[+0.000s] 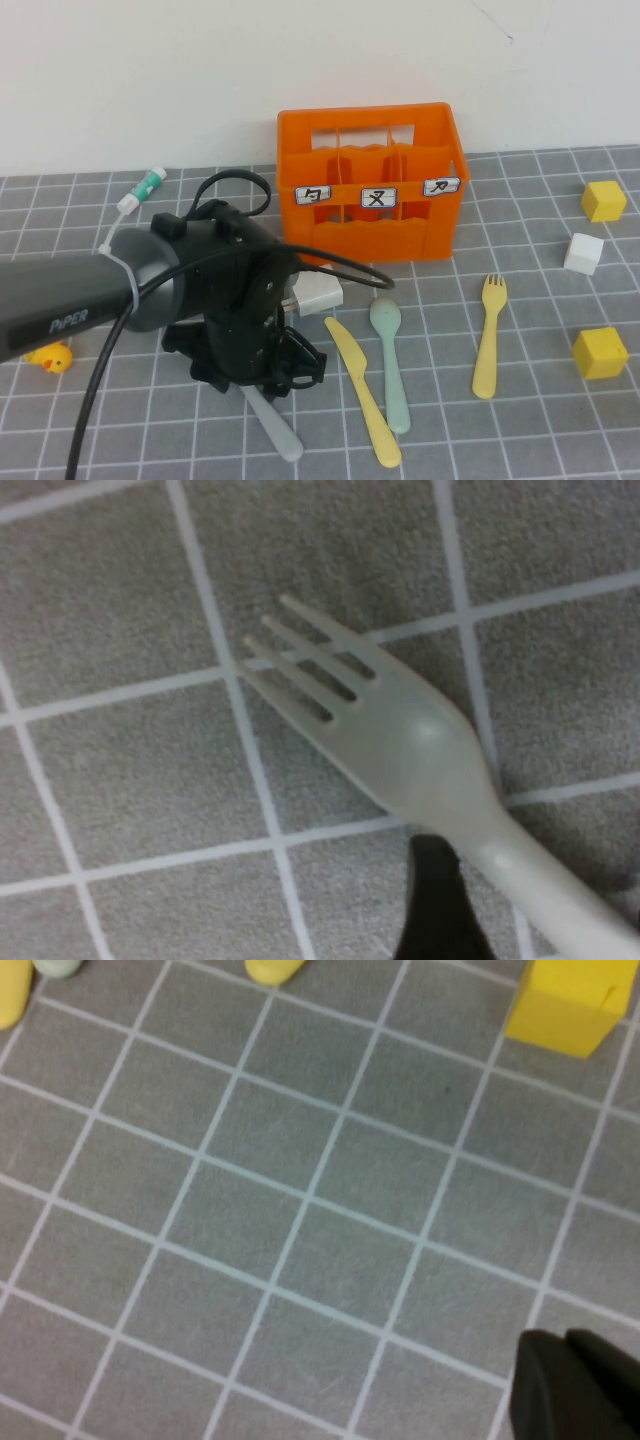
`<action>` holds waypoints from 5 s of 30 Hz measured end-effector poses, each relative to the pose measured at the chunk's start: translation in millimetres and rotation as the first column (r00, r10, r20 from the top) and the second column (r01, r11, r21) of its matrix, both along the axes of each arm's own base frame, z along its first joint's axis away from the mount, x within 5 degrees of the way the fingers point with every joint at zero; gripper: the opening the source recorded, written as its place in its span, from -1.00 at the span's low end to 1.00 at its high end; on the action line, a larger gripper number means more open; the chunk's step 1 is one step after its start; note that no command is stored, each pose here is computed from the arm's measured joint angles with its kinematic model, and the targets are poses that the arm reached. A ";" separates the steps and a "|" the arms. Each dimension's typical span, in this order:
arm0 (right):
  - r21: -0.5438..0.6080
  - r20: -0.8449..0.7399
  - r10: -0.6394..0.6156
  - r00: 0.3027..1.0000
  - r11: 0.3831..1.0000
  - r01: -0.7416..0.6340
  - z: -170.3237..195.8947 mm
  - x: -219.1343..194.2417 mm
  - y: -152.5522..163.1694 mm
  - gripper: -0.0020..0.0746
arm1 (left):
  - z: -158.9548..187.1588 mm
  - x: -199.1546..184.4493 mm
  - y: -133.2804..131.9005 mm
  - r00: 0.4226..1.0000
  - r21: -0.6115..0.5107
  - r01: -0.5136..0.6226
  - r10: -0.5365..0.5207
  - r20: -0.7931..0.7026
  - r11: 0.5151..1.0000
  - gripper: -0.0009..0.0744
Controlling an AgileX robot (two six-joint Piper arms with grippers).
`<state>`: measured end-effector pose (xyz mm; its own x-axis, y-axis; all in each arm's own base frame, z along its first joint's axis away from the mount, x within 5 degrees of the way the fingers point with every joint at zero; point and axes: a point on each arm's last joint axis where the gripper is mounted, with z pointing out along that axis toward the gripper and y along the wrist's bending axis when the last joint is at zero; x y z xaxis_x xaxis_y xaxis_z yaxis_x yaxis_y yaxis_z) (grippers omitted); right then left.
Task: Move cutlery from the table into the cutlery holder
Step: Pick up the fork, then place the fork on the box
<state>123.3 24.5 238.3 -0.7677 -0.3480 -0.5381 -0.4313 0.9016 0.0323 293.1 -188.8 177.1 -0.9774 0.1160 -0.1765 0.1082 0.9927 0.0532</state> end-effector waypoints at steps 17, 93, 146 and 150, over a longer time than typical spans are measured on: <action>0.026 -0.015 0.014 1.000 1.000 -0.014 -6.1 -2.5 2.6 -0.95 | -0.2 -5.0 7.5 0.995 0.073 -0.081 0.084 -0.047 0.994 -0.22; 0.047 0.050 0.048 0.998 0.998 -0.051 -2.9 1.3 5.8 -0.95 | 176.6 2.9 -17.8 0.522 -0.455 0.480 0.172 0.835 0.750 -0.72; 0.068 0.108 0.109 0.988 0.991 -0.116 0.6 3.4 10.6 -0.95 | 58.7 74.9 -47.0 0.327 -0.326 0.412 0.195 0.925 0.851 -0.55; 0.072 0.112 0.112 0.987 0.990 -0.120 0.9 3.5 11.1 -0.95 | 58.7 74.9 -47.0 0.322 -0.312 0.415 0.183 0.929 0.855 -0.22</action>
